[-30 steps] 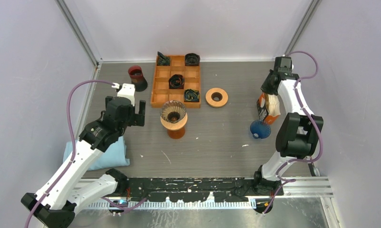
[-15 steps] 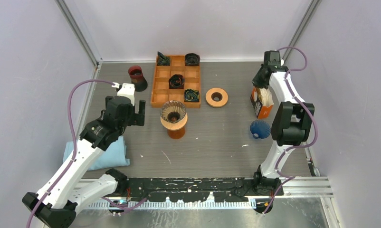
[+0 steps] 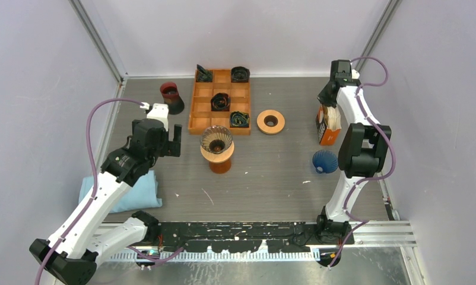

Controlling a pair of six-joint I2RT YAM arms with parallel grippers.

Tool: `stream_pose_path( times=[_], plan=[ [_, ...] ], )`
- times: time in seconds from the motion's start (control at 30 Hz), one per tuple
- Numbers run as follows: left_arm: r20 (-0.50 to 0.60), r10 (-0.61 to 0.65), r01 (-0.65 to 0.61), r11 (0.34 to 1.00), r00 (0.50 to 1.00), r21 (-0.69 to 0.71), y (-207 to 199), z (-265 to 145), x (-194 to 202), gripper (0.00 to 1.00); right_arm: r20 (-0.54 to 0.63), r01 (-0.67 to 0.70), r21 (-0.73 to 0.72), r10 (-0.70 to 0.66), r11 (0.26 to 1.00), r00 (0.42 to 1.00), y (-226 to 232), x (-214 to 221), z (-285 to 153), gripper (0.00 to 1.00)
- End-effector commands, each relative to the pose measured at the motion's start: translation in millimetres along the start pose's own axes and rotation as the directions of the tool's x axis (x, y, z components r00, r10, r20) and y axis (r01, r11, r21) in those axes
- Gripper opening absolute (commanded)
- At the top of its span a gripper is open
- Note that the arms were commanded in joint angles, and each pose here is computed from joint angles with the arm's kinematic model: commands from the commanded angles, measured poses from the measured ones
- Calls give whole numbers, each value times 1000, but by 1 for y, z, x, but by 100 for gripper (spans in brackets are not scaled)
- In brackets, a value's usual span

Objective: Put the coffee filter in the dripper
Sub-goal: Move the coffee filter holder to the corner of the board, then adjust the coffee filter in the coffee filter holder.

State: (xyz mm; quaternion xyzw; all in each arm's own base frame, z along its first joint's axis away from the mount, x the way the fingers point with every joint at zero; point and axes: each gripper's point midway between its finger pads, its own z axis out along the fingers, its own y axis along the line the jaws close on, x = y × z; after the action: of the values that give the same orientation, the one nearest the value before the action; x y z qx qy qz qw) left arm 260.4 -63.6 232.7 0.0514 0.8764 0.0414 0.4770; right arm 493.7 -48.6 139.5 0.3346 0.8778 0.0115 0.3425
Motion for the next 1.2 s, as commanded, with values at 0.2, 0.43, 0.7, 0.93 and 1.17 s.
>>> stream_pose_path(
  times=[0.2,0.43,0.7,0.93,1.17],
  plan=[
    [51,-44,44,999,998,18,-2,0,-13,99,125,82,-46,-76,996,989,9,-47,-42,29],
    [51,-46,45,999,998,25,-3,0,-13,99,148,237,-32,-229,971,962,2,-54,-65,35],
    [50,-47,46,999,998,27,-4,0,-13,99,163,411,89,-420,907,893,-19,-70,-70,33],
    [46,-43,42,999,998,23,-3,1,-12,99,114,485,14,-484,874,868,-9,-58,-50,30],
    [41,-42,41,999,998,22,-3,2,-11,99,85,499,-29,-495,866,865,-3,-50,-37,28]
  ],
)
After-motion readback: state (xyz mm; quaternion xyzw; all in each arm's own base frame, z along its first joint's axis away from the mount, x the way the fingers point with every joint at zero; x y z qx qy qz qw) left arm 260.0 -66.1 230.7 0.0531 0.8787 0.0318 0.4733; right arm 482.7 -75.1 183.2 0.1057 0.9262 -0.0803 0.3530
